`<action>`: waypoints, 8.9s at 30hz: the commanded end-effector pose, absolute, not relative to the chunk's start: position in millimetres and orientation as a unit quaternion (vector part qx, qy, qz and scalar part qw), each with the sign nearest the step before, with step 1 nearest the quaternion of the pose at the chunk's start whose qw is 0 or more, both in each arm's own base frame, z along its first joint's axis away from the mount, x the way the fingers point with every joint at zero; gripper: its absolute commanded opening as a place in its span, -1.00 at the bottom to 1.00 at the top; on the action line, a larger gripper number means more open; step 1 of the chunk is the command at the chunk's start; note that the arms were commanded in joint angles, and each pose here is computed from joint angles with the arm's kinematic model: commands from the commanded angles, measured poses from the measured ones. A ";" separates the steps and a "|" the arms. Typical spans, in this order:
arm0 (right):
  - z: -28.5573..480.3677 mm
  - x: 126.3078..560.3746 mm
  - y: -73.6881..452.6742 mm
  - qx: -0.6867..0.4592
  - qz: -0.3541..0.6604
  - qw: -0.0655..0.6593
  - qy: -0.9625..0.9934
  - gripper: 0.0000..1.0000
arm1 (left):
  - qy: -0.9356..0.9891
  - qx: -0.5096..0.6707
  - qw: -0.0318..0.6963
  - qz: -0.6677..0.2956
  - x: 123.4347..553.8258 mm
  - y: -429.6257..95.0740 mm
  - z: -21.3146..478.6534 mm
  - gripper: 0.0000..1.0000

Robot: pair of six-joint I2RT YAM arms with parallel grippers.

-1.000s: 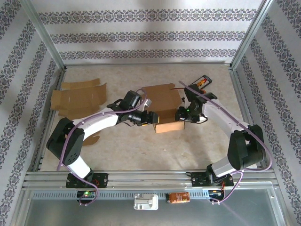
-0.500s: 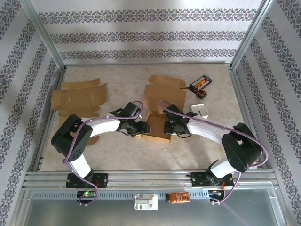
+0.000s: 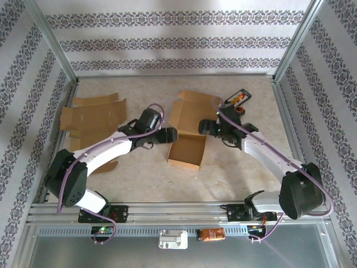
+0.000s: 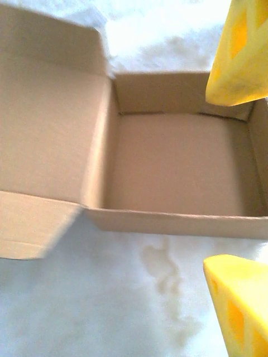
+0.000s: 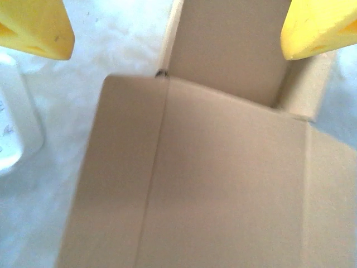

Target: Fold the paper box

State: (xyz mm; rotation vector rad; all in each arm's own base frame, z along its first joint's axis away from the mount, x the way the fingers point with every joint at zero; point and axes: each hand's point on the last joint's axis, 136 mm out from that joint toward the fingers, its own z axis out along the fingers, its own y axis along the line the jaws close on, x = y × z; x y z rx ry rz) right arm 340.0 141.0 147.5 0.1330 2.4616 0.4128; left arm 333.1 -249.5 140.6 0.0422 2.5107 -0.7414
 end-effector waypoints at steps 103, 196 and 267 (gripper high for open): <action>243.4 395.2 167.5 -0.582 0.070 0.393 0.708 0.28 | 0.555 0.471 0.649 -0.221 432.0 -306.7 220.5 -1.00; 205.7 377.5 206.7 -0.657 -0.051 0.371 0.654 -0.96 | 0.816 -0.015 0.125 -0.564 426.9 -310.6 167.3 -0.81; 218.8 392.6 211.1 -0.600 -0.005 0.397 0.695 -0.31 | 0.865 0.182 0.397 -0.249 455.9 -295.8 68.0 -0.24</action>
